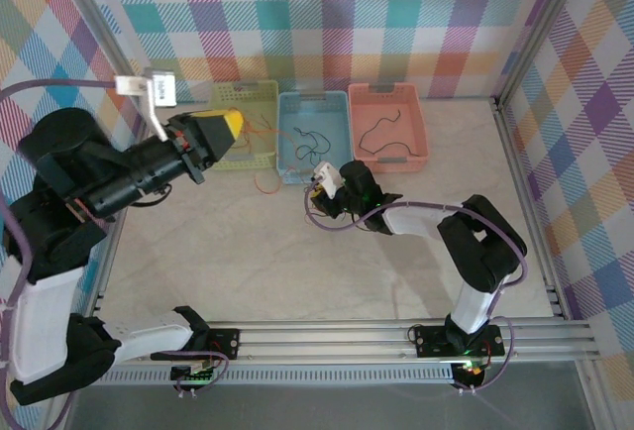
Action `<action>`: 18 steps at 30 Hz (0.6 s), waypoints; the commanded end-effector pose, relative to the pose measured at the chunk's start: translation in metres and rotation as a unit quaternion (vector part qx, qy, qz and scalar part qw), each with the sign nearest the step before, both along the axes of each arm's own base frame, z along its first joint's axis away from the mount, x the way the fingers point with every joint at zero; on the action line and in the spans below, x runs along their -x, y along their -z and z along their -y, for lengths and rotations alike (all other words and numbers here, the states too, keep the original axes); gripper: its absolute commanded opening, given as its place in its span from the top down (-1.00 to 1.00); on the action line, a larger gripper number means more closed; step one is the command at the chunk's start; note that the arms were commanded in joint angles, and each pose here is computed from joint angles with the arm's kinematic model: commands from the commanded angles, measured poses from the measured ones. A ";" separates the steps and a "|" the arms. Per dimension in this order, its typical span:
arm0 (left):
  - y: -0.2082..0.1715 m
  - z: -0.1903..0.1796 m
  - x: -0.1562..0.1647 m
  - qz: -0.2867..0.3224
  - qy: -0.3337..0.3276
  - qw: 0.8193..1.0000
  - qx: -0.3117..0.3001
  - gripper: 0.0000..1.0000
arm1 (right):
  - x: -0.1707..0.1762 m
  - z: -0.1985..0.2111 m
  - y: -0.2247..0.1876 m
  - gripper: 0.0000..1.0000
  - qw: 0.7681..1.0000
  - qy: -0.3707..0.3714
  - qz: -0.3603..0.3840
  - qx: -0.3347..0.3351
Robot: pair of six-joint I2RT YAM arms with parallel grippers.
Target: Untangle the cables
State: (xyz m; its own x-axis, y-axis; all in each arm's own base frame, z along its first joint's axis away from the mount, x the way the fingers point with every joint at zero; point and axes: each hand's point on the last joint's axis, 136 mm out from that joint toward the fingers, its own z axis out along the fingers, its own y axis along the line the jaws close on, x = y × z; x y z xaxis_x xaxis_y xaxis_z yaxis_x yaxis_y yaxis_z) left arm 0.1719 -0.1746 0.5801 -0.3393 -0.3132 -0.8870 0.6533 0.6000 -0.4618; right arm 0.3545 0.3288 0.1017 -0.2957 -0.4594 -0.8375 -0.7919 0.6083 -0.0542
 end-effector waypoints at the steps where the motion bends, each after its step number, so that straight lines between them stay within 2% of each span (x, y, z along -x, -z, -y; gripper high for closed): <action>1: -0.025 -0.054 0.009 0.064 -0.103 0.993 0.015 1.00 | -0.011 0.016 0.014 0.43 0.998 0.041 -0.020 0.033; 6: -0.030 -0.093 0.012 0.094 -0.186 0.978 0.017 1.00 | -0.016 0.025 0.026 0.43 0.995 0.061 -0.038 0.068; 18: -0.042 -0.129 0.020 0.119 -0.258 0.959 0.014 1.00 | -0.023 0.039 0.048 0.37 0.987 0.091 -0.074 0.111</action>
